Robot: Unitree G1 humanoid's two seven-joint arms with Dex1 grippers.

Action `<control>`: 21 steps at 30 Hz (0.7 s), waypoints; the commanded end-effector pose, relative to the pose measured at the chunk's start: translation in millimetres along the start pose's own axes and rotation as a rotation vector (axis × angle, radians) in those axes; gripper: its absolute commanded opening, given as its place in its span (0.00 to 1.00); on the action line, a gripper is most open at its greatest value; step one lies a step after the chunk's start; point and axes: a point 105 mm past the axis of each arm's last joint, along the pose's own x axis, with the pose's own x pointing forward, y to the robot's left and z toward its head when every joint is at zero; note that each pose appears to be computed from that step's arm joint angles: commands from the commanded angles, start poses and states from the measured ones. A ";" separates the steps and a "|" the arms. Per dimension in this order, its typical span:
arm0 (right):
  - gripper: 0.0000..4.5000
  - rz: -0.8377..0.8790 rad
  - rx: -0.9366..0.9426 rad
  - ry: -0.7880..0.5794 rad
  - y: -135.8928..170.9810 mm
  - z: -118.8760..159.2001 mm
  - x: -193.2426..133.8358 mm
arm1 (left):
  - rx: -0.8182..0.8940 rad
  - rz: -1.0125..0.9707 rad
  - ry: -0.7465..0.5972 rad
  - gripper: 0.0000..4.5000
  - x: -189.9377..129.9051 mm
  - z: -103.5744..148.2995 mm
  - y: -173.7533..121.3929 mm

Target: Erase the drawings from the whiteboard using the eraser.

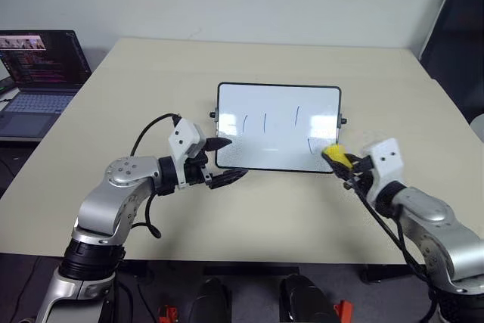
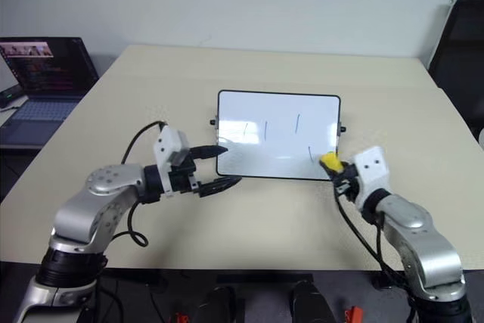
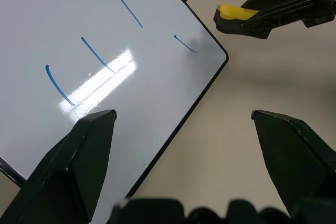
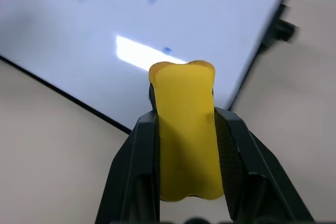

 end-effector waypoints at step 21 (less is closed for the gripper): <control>0.24 -0.062 -0.444 -0.013 -34.8 57.2 91.2 | 0.062 -0.038 -0.075 1.00 17.5 38.0 0.6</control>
